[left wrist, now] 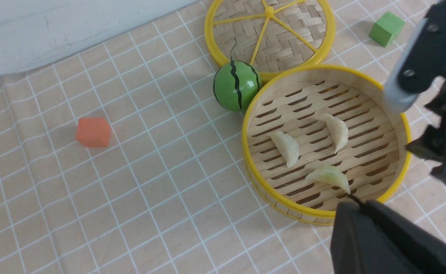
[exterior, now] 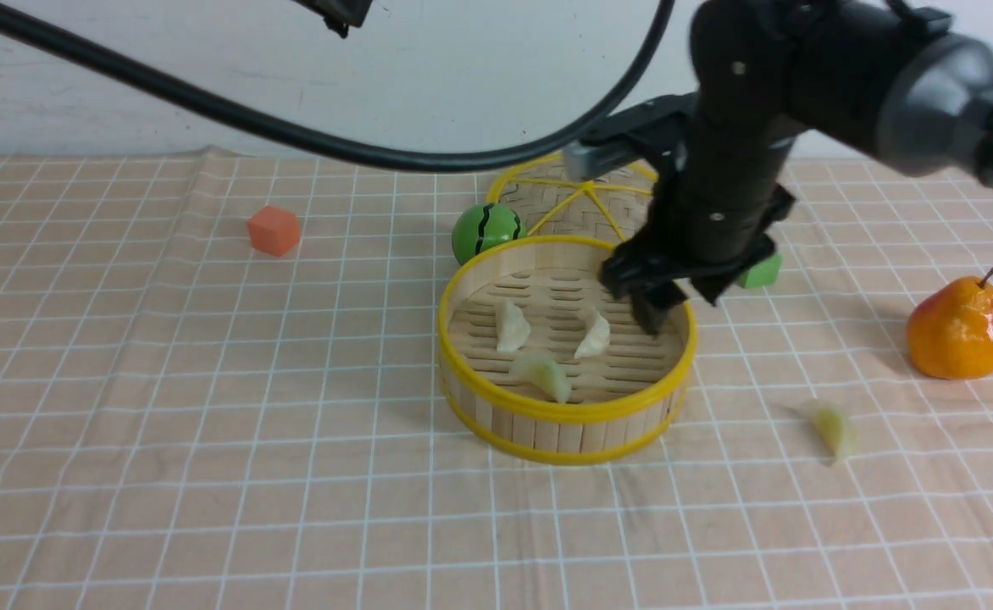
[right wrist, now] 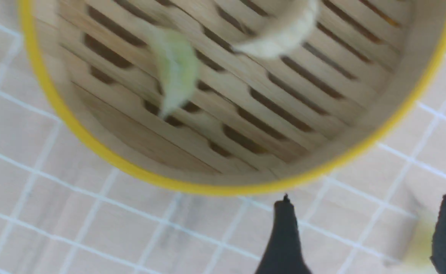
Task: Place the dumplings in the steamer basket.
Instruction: Use the right arm to grab a dumpling, then use the right arm to put the dumpling into the steamer
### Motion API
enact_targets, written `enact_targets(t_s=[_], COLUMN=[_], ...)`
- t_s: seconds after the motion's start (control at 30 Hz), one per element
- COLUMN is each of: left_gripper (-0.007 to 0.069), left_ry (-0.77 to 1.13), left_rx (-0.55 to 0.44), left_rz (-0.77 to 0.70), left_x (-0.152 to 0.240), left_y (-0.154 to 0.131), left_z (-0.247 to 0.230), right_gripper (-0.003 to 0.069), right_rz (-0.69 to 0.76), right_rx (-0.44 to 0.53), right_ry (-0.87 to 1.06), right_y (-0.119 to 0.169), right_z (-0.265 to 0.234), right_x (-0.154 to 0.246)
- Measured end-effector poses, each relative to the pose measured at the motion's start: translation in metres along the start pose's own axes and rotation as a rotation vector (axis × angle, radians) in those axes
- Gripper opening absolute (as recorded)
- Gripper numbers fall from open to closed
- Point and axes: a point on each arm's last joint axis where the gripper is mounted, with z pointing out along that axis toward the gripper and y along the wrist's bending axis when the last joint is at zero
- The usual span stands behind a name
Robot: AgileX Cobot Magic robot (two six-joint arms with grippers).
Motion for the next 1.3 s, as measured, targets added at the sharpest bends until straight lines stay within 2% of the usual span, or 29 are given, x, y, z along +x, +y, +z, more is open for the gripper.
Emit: enact_targets(t_s=[0.23, 0.37, 0.53, 0.67, 0.77, 0.8, 0.83, 0.87, 1.0, 1.13, 1.23, 1.3], left_gripper=[-0.0014, -0.0013, -0.0013, -0.001, -0.0008, -0.0006, -0.0006, -0.0006, -0.0003, -0.0003, 0.0, 0.0], left_ry=[0.0, 0.0, 0.0, 0.0, 0.0, 0.0, 0.0, 0.0, -0.001, -0.001, -0.001, -0.002], left_rx=[-0.003, -0.003, -0.003, -0.003, -0.003, -0.004, -0.004, -0.004, -0.007, -0.011, -0.011, -0.014], left_rz=[0.002, 0.002, 0.003, 0.003, 0.003, 0.003, 0.003, 0.003, 0.005, 0.006, 0.006, 0.007], left_x=[0.0, 0.0, 0.0, 0.0, 0.0, 0.0, 0.0, 0.0, 0.0, 0.0, 0.0, 0.0], left_y=[0.0, 0.0, 0.0, 0.0, 0.0, 0.0, 0.0, 0.0, 0.001, 0.001, 0.001, 0.001], left_z=[0.0, 0.0, 0.0, 0.0, 0.0, 0.0, 0.0, 0.0, 0.0, 0.0, 0.0, 0.0], right_gripper=[0.0438, 0.0433, 0.0431, 0.0426, 0.0377, 0.0311, 0.029, 0.0209, 0.0209, 0.0209, 0.0209, 0.0209], right_rz=[0.259, 0.345, 0.357, 0.358, 0.355, 0.355, 0.355, 0.356, 0.312, 0.193, 0.11, 0.049], right_rx=[-0.031, -0.032, -0.005, -0.003, 0.001, 0.001, 0.002, 0.001, -0.029, -0.079, -0.109, -0.139], right_ry=[0.104, 0.085, 0.072, 0.078, 0.087, 0.083, 0.081, 0.079, 0.047, -0.087, -0.2, -0.237], right_y=[-0.077, -0.1, -0.111, -0.112, -0.113, -0.113, -0.113, -0.114, -0.109, -0.083, -0.052, -0.025], right_z=[0.038, 0.062, 0.087, 0.105, 0.114, 0.114, 0.114, 0.113, 0.087, 0.037, 0.01, 0.01], right_x=[0.056, 0.07, 0.071, 0.071, 0.072, 0.071, 0.071, 0.07, 0.056, 0.023, -0.005, -0.022])
